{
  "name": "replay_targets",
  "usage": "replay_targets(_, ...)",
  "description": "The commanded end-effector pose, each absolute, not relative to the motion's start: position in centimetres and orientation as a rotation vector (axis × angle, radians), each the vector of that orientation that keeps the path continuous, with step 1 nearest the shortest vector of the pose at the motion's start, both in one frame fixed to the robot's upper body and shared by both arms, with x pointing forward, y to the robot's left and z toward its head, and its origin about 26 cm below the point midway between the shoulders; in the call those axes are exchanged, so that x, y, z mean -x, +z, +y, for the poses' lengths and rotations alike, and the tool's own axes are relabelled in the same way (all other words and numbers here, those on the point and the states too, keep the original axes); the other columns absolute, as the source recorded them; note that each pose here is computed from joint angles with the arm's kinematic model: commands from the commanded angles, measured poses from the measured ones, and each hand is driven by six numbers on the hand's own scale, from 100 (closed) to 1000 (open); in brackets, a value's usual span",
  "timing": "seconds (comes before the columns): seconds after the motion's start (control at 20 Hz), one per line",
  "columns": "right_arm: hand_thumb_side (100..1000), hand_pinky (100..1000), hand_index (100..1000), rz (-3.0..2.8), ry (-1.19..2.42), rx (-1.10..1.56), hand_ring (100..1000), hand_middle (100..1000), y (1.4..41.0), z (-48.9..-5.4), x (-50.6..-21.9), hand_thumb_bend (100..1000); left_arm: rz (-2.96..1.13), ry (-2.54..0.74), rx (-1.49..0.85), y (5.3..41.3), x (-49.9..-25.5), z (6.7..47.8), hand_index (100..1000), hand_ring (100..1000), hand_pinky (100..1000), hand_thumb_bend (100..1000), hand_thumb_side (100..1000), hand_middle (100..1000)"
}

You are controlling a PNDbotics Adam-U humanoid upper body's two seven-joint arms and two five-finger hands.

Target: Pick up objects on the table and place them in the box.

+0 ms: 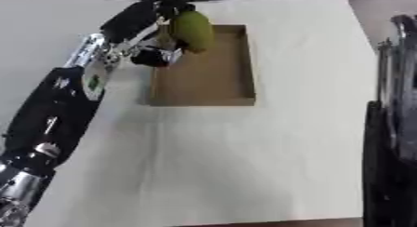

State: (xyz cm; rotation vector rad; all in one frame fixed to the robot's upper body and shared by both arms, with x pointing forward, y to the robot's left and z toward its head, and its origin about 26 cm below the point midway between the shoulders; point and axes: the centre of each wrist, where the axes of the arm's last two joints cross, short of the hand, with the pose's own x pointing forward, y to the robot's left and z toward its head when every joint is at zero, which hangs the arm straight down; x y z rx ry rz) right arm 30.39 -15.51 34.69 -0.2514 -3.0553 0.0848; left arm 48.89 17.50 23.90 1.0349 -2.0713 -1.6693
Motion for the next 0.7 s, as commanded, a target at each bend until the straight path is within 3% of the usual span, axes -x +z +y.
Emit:
replay_targets(0.05, 565, 670, 716, -3.084, 0.077, 0.260, 334, 567, 35.2, -15.7, -29.9, 100, -2.050, -1.718, -1.100, 25.3, -48.8, 18.5, 1000, 920, 899, 249, 616, 907)
replay_targets(0.2, 565, 670, 716, -3.083, 0.075, 0.261, 334, 567, 35.2, -15.7, -29.9, 100, -2.071, -1.703, -1.119, 25.2, -48.8, 18.8, 988, 909, 892, 243, 636, 883)
replay_targets(0.4, 565, 669, 716, -3.082, 0.075, 0.269, 334, 567, 35.2, -15.8, -29.9, 100, -2.153, -1.565, -1.119, 25.3, -48.7, 19.3, 952, 886, 869, 100, 599, 852)
replay_targets(0.5, 566, 669, 715, -3.081, 0.072, 0.280, 335, 566, 35.2, -15.9, -30.0, 100, -2.217, -1.418, -1.101, 25.7, -48.6, 19.7, 888, 835, 822, 100, 523, 784)
replay_targets(0.7, 573, 667, 715, -3.087, 0.032, 0.287, 341, 565, 35.2, -16.1, -30.0, 100, -2.382, -1.004, -1.009, 27.5, -47.8, 20.0, 777, 756, 751, 100, 522, 663)
